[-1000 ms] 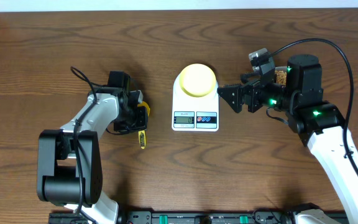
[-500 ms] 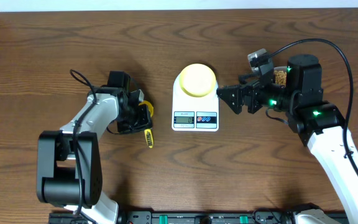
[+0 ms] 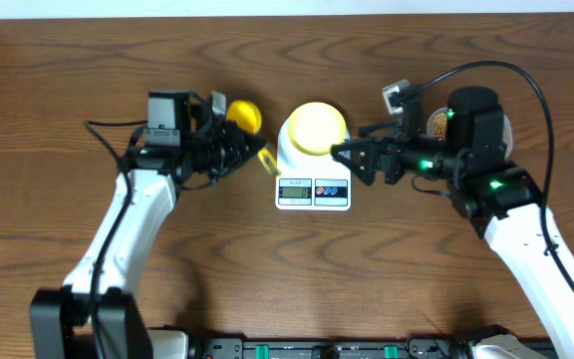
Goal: Scoop item into bowl and weigh 50g on scale
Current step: 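Lift the scoop with the left gripper toward the right gripper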
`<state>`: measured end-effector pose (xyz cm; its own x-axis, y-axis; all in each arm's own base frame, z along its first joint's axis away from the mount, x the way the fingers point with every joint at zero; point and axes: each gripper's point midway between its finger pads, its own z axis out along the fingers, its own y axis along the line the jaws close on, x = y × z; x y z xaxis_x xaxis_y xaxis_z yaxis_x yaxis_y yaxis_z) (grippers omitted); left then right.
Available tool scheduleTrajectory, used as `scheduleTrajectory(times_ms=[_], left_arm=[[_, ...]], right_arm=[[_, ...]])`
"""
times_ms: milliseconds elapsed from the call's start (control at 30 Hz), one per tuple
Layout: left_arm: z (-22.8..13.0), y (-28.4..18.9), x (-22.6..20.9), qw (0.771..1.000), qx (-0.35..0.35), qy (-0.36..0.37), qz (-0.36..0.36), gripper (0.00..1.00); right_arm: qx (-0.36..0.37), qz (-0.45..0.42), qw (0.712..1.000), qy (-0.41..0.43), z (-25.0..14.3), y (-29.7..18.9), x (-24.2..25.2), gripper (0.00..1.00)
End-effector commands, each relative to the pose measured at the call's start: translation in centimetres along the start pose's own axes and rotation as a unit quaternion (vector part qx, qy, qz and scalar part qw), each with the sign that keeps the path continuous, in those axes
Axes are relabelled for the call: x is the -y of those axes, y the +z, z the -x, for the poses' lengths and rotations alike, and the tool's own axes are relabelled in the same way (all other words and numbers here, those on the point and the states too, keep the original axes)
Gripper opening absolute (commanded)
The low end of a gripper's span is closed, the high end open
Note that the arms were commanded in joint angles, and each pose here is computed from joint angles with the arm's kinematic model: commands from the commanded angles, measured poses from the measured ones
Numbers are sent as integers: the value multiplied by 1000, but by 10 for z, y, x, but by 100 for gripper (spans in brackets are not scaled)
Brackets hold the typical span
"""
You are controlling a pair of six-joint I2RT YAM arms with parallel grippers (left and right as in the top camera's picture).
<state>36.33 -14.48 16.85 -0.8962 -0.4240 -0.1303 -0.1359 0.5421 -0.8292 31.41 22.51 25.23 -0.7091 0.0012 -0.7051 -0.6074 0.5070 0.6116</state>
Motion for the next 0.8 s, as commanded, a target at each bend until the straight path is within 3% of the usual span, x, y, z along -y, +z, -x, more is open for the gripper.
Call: scheduleTrajectory(times_ms=[0,133,300,433,667,767], left_arm=[[7,-17,41,991,10,-120,-63,8],[13,-30,69,979,21,-173,-107,8],[9,-37,94,968,13,-206,-142,8],[1,-34,111,965,-3,-210,-160,8],[-16,-26,132,963,-31,-202,-178,8],[-22,-23,135,963,-39,-200,-177,8]], right_arm=[[11,-4,999,31,8,6,-12,89],[27,-38,997,55,11,14,-10,86],[46,-13,998,31,20,22,-30,82],[63,-7,997,44,27,27,-39,73],[83,-4,996,33,33,31,-49,71],[84,-3,996,32,34,31,-50,63]])
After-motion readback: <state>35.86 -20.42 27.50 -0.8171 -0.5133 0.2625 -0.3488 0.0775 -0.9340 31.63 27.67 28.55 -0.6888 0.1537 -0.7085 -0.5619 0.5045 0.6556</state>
